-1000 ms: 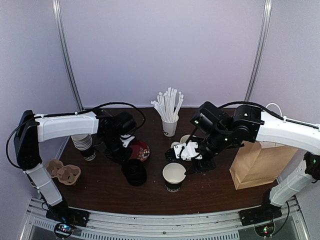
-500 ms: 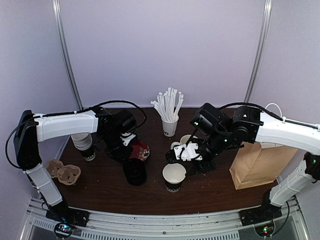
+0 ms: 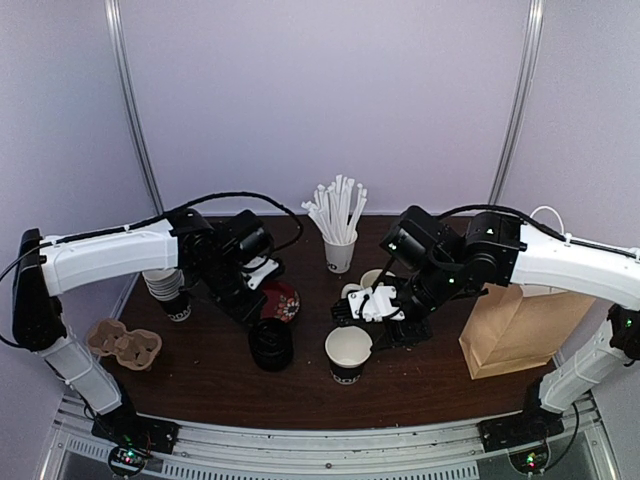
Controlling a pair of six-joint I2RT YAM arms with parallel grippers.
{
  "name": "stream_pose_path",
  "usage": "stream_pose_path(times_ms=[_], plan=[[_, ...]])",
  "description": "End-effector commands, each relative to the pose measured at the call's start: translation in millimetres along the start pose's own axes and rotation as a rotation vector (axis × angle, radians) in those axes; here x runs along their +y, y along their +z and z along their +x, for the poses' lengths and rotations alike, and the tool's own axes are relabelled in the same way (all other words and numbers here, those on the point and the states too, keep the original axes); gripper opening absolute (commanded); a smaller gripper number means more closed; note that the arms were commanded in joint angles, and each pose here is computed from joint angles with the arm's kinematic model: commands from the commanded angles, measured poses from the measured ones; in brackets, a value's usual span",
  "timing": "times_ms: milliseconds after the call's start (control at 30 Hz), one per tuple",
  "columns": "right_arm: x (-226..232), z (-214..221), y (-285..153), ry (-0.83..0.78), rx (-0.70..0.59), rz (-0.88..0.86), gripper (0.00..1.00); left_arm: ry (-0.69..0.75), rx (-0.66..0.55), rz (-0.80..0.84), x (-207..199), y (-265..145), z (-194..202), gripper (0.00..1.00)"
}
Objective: Pack the takeout coffee
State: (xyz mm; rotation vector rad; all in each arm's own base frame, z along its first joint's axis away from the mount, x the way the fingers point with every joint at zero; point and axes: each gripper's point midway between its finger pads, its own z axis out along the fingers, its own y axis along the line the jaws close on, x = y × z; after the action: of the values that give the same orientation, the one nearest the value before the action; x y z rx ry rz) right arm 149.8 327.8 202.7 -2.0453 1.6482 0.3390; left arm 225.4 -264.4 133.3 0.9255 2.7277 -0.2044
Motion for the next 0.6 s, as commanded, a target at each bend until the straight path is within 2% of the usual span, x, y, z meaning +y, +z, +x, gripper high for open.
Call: stream_pose_path(times_ms=[0,67,100,300,400,533,567], plan=[[-4,1,-3,0.016,-0.01,0.023,0.57,0.001,-0.018,-0.033,7,-3,-6,0.17],[-4,1,-4,0.016,-0.007,0.025,0.57,0.014,-0.026,-0.035,2,0,-9,0.24],[-3,1,-4,0.015,-0.006,0.023,0.57,0.065,-0.039,-0.023,-7,1,-10,0.25],[2,9,-18,0.045,0.003,-0.021,0.57,0.488,-0.079,0.054,-77,12,3,0.27],[-1,21,-30,0.101,-0.003,-0.014,0.57,0.519,-0.111,0.029,-76,21,0,0.29],[-17,35,-43,0.206,-0.05,0.029,0.58,0.509,-0.078,-0.02,-71,37,-3,0.32],[-22,38,-47,0.231,-0.063,0.039,0.58,0.503,-0.06,-0.023,-71,41,-2,0.39]])
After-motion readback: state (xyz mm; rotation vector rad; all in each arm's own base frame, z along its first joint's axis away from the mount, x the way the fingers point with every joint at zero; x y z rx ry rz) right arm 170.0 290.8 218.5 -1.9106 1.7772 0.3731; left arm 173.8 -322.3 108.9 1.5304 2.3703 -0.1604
